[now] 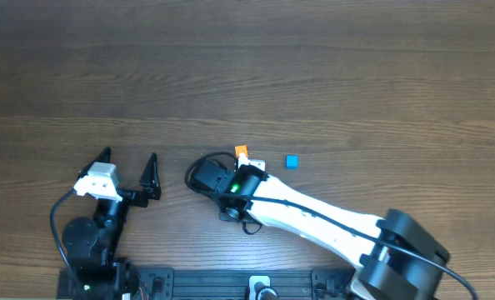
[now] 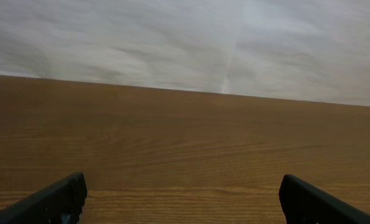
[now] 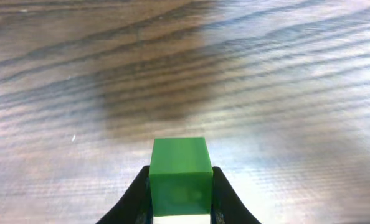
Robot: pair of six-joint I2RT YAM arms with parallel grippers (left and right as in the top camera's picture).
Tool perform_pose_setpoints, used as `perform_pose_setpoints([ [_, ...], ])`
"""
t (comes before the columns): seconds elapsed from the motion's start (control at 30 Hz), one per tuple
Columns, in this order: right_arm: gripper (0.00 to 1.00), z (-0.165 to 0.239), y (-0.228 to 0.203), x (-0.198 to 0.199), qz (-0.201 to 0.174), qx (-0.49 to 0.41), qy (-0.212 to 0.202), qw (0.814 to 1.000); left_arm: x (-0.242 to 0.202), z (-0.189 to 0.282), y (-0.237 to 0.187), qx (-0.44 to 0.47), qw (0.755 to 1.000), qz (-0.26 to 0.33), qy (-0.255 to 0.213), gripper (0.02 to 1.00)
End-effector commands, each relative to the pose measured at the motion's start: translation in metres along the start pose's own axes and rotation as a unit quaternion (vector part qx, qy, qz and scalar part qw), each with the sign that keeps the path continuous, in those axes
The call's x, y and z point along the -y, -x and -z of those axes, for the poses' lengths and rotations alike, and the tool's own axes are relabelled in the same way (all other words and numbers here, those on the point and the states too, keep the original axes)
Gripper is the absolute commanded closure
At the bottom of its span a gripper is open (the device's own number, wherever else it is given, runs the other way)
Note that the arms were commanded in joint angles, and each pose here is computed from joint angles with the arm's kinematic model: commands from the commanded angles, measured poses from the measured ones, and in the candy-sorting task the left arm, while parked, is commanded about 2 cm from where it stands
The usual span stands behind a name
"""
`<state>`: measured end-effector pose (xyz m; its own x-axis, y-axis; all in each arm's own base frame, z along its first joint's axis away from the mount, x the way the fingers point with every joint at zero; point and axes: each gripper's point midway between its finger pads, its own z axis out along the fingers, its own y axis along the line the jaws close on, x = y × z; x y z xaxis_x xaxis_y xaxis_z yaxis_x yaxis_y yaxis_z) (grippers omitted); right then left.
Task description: Stack Cubes
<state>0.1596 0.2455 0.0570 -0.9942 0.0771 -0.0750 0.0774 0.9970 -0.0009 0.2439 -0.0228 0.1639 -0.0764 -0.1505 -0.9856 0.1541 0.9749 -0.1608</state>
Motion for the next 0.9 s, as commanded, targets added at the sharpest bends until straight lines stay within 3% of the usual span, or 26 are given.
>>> perform_pose_setpoints([
  [0.03,0.989,0.041,0.009,-0.007,0.002,0.029,0.025,0.999,0.001,0.0,-0.001,0.001,1.0,-0.008,-0.004,0.018],
  [0.47,0.991,0.128,0.048,-0.017,0.049,0.07,0.035,0.996,0.001,0.0,-0.001,0.001,1.0,-0.008,-0.004,0.018],
  [0.63,0.991,0.13,0.073,-0.018,0.055,0.064,0.017,0.996,0.001,0.0,-0.001,0.001,1.0,-0.008,-0.004,0.018],
  [0.9,0.989,0.097,0.103,-0.007,0.041,0.037,-0.024,0.998,0.001,0.0,-0.001,0.001,1.0,-0.008,-0.004,0.018],
])
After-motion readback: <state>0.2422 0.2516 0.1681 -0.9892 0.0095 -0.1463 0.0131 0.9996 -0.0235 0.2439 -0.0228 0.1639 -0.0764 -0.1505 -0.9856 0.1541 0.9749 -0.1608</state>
